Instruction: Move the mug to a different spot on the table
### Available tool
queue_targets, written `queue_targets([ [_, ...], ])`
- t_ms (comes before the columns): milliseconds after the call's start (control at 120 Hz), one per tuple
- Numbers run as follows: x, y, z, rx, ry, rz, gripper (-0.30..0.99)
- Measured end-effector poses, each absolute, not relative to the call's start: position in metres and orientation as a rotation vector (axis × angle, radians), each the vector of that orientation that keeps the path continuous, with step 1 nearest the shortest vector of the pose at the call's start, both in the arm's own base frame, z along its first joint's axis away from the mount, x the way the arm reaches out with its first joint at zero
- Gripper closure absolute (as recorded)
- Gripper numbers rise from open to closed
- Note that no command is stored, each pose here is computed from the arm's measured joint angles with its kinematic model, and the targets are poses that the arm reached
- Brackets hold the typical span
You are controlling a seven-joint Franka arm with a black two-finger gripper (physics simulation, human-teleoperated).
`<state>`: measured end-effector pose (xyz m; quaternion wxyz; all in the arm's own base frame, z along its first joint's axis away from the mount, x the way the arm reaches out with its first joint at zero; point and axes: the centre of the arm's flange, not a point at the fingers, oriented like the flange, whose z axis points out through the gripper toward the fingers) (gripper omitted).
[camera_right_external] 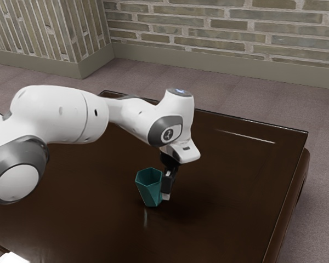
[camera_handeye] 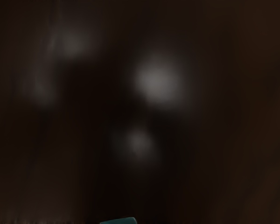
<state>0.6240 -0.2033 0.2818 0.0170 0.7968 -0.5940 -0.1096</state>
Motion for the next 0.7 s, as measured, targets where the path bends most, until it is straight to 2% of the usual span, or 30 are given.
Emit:
queue_targets([
  [75,0.6241,-0.2032,0.281,2.464,-1.855,-0.338,0.03],
  [492,0.6254,-0.2002,0.2809,2.427,-1.887,-0.328,0.4],
  [700,0.6252,-0.2005,0.2807,2.415,-1.902,-0.329,0.5],
])
